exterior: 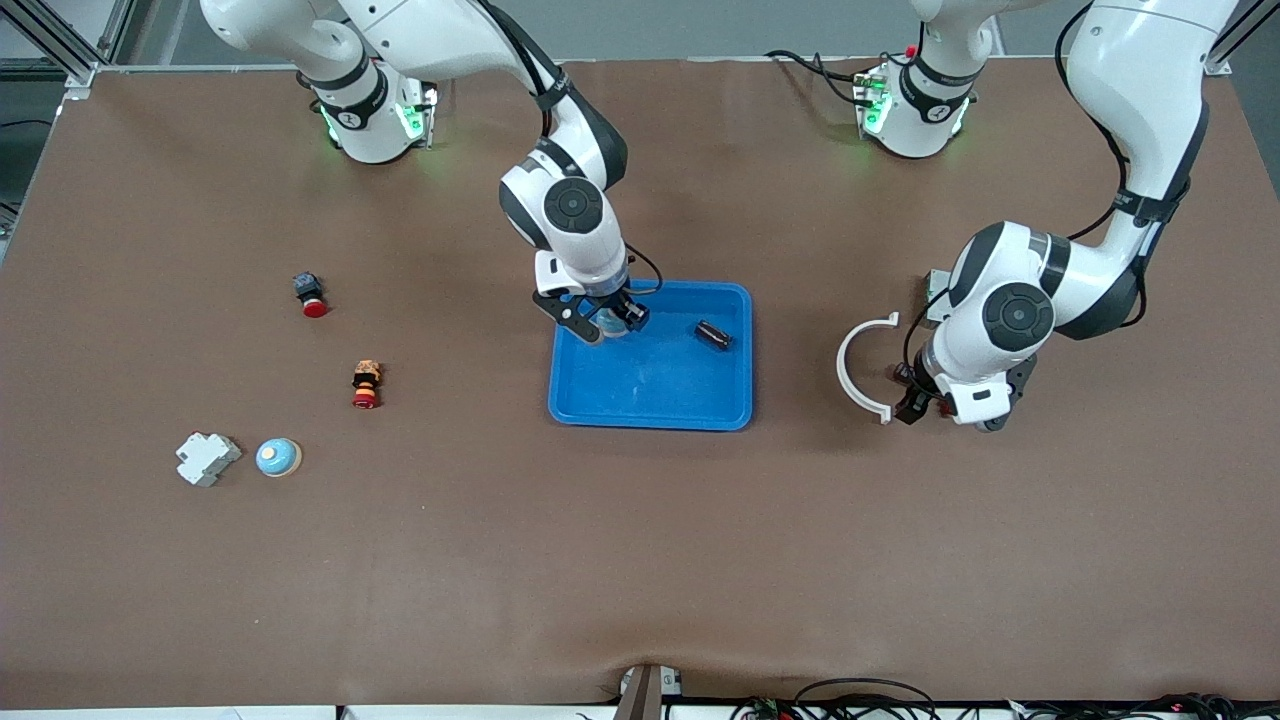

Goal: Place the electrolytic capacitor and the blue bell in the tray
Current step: 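Release the capacitor, reach the second capacitor while the right gripper lowers the bell, then grasp the second capacitor while the right gripper releases the bell in the tray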

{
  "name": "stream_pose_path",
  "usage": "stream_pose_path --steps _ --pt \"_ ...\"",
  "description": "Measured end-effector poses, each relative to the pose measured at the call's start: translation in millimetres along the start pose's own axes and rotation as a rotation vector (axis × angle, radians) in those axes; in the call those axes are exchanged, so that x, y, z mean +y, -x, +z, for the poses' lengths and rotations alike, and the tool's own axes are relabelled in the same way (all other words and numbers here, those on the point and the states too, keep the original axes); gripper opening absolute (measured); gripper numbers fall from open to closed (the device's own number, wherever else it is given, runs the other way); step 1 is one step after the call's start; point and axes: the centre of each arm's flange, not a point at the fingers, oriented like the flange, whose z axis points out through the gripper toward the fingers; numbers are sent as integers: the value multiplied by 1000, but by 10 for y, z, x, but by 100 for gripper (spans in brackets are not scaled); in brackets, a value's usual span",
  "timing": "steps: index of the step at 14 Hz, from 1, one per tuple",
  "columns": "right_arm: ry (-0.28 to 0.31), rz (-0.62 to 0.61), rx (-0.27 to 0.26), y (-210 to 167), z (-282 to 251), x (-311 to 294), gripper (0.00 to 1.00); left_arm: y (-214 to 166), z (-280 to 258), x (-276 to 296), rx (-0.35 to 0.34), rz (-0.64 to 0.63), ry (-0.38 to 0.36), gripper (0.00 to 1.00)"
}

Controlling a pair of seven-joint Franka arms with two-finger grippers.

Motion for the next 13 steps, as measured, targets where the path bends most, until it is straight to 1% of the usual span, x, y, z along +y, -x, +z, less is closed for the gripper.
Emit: stream_pose_path --steps 2,3,4,5,6,7,8,9,13 --pt "-9 4 4 -5 66 -8 66 29 115 -40 -10 2 -7 100" --pt "-11 6 5 -11 97 -8 66 38 155 -49 -13 3 -13 97" --pt "-12 7 6 -16 120 -8 66 38 190 -60 -11 5 -19 97" --pt "-14 7 7 -19 134 -9 66 25 224 -75 -6 4 -24 94" --pt "-14 7 7 -21 144 -10 66 -5 263 -98 0 4 -26 94" --pt "-14 8 7 -23 158 -11 66 -43 312 -128 7 8 -25 90" --pt "-17 8 8 -25 175 -14 66 -77 373 -162 13 9 -23 90" --pt "-20 9 9 -30 199 -16 66 -101 441 -197 21 6 -27 87" --pt "-23 17 14 -65 292 -11 66 -85 721 -246 78 -32 -50 83"
